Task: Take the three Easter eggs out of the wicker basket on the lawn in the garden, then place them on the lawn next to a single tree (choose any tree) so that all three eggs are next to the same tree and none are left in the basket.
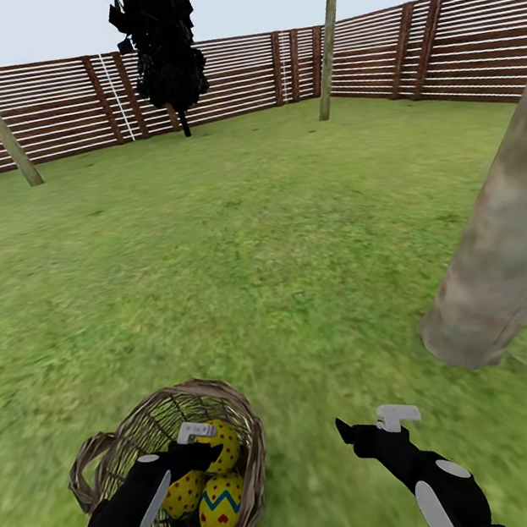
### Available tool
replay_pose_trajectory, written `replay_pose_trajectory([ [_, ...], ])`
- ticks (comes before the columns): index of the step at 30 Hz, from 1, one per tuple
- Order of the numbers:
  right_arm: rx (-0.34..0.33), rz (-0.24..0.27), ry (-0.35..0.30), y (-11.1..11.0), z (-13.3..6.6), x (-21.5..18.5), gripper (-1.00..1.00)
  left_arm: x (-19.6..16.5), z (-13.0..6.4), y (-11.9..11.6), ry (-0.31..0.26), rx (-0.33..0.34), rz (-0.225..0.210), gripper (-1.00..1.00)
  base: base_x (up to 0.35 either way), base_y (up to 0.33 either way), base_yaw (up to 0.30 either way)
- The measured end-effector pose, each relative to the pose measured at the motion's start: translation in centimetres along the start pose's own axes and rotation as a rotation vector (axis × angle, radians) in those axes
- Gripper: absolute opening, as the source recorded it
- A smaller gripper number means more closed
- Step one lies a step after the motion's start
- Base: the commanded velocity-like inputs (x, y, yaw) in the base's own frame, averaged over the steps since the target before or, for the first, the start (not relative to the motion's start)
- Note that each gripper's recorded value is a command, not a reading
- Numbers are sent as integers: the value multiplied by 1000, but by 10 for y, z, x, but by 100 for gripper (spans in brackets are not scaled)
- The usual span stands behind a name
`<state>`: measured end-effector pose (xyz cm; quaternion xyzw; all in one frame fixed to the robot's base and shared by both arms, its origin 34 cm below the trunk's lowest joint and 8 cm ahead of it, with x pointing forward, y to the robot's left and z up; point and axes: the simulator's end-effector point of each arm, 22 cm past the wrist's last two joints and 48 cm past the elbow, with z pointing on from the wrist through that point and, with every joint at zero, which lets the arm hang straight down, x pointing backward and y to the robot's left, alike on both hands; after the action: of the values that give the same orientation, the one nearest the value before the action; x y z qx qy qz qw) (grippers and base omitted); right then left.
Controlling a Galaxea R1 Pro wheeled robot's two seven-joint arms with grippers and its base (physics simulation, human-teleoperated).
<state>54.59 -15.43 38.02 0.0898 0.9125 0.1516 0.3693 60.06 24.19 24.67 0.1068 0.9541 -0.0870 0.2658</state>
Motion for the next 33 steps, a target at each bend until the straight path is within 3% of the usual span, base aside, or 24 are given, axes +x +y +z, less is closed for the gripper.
replay_pose_trajectory([
  [33, -16, -11, -49, 9, -14, -21, 100, -6, -20, 7, 46, -21, -10, -100, 0, 0, 0],
])
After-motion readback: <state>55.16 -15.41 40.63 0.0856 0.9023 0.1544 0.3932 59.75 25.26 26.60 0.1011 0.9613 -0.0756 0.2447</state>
